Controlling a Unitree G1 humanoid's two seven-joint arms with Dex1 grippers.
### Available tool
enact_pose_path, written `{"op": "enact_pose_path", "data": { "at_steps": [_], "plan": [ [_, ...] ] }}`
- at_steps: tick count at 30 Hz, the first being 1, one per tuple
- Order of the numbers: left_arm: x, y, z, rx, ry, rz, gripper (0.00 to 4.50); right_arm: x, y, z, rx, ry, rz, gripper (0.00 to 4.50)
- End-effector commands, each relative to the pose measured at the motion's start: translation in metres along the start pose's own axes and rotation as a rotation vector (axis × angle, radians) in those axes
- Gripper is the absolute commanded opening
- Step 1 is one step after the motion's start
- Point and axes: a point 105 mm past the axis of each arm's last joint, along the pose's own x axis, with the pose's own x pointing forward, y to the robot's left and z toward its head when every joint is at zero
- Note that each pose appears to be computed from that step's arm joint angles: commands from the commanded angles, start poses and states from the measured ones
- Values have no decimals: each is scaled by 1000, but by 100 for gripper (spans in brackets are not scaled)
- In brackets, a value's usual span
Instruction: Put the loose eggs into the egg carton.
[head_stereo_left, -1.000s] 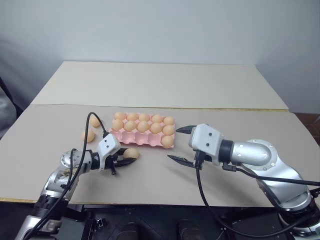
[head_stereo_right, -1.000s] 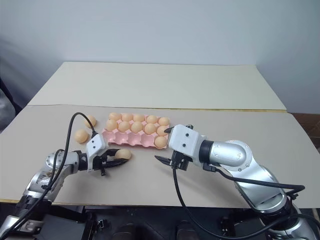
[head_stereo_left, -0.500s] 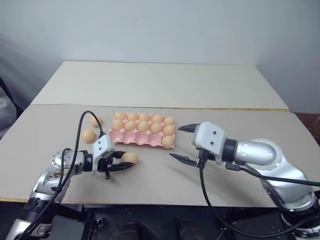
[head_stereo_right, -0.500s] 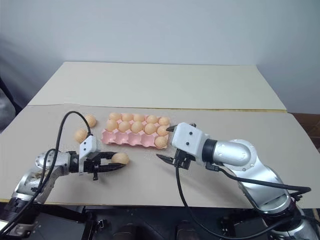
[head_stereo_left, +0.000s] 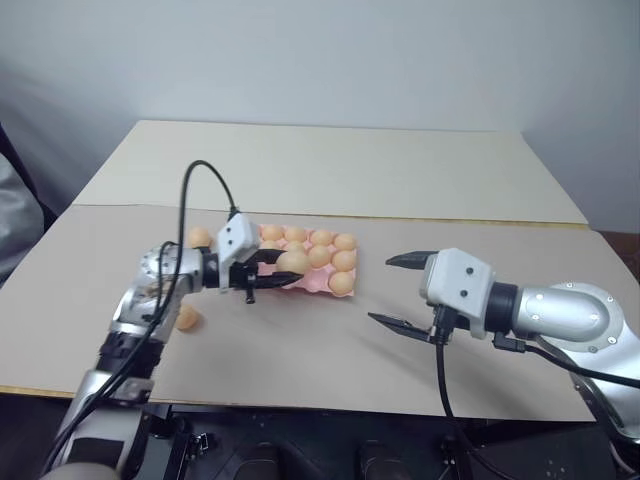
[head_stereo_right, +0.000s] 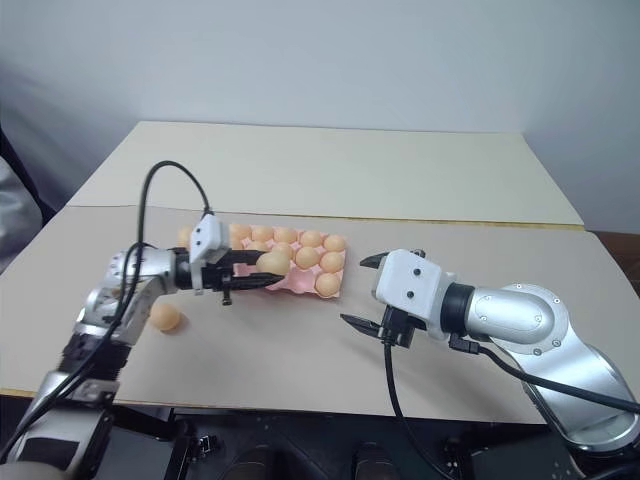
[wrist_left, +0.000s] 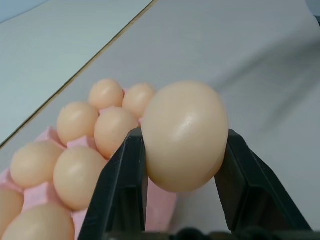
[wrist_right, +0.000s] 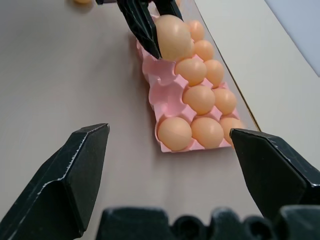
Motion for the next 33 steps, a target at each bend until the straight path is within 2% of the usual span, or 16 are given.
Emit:
{"op": "enact_pose_path", "data": {
  "at_steps": [1, 7, 14, 21, 27, 33],
  "plan": [
    [7, 9, 11, 69, -28, -11, 168, -7, -4, 9, -34, -9, -70, 450],
    [23, 11, 9, 102, -10, -79, 168, -11, -2, 7, -19, 12, -117, 450],
    [22, 10, 8, 80, -16, -115, 168, -13, -1, 5, -11, 24, -145, 450],
    [25, 11, 6, 85, -10, -90, 364, -12, -2, 5, -12, 21, -145, 450],
    [24, 13, 3, 105, -10, -63, 364, -12, -4, 4, -14, 24, -139, 450],
    [-4, 16, 6, 132, 11, -21, 364, -12, -5, 5, -22, 24, -128, 450]
  ]
}}
